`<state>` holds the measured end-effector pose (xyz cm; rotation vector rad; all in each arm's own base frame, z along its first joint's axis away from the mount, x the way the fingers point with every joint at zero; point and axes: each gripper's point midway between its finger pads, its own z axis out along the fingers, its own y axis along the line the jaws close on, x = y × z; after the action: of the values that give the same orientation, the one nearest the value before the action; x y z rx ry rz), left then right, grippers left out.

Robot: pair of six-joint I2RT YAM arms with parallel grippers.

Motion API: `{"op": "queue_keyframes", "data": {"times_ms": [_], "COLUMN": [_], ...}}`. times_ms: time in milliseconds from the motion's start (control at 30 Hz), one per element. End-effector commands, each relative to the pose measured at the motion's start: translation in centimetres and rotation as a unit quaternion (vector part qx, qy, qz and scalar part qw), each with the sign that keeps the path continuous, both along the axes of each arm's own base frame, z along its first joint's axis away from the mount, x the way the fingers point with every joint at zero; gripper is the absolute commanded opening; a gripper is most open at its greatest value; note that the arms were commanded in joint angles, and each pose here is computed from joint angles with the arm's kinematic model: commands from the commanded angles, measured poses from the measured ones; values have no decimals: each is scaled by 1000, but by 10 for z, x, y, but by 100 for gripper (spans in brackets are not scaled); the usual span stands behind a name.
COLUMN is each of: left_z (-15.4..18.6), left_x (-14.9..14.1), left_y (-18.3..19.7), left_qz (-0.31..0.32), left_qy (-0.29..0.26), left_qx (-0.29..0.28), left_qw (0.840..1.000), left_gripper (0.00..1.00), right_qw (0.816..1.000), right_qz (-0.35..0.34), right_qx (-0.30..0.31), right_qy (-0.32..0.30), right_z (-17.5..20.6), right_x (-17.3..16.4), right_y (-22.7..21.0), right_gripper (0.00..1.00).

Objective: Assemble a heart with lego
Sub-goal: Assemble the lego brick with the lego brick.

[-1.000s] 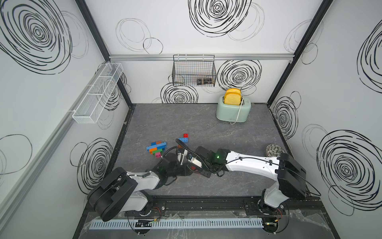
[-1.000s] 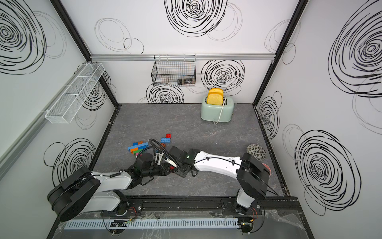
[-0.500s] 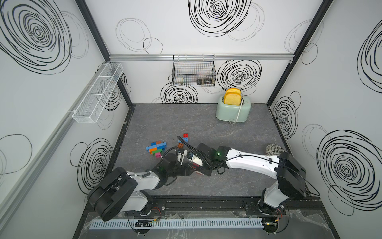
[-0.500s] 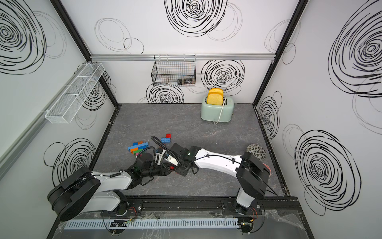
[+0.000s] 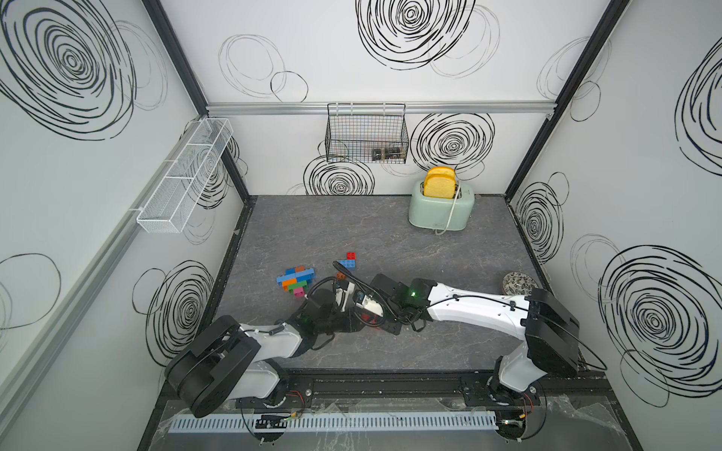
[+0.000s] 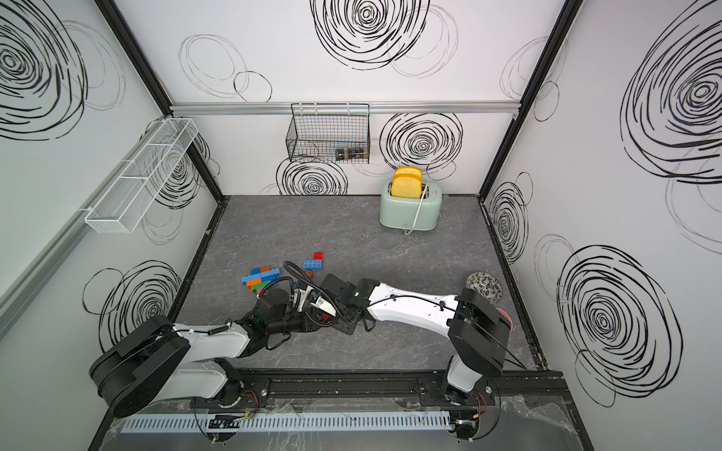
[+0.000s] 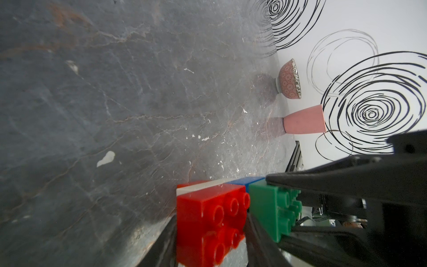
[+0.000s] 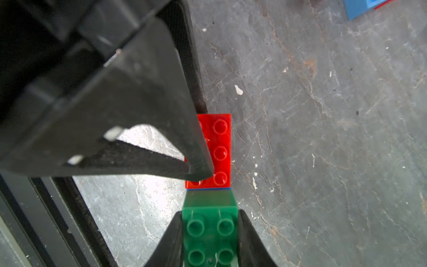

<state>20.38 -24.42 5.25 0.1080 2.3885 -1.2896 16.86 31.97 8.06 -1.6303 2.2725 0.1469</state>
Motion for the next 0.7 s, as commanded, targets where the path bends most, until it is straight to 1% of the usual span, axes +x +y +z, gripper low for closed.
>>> {"op": "queue_keyframes", "data": {"times_ms": [0, 133, 267, 433, 567, 667], "left_z": [-46, -47, -46, -45, -43, -37], "left_x": [-21, -22, -21, -21, -20, -19], "left_y": [24, 24, 23, 23, 22, 20], "left_qz": [19, 17, 16, 18, 16, 16], "left_qy": [74, 75, 74, 73, 73, 71], "left_qx": [76, 76, 74, 73, 70, 61], "left_qw": [994, 994, 994, 994, 995, 995], "left_gripper": [48, 48, 48, 48, 48, 48], "right_qw": [993, 991, 989, 985, 982, 983], "right_qz": [-4, -3, 7, -3, -1, 2], "right_qx": [-108, -120, -126, -136, -161, -156], "right_qy": [46, 50, 79, 109, 103, 92], "right_z": [-33, -42, -52, -64, -78, -76], "right_x": [-21, -23, -28, -26, -25, -21], "right_y": [-44, -48, -50, -53, -61, -58], "right_gripper": [27, 27, 28, 28, 28, 27]}}
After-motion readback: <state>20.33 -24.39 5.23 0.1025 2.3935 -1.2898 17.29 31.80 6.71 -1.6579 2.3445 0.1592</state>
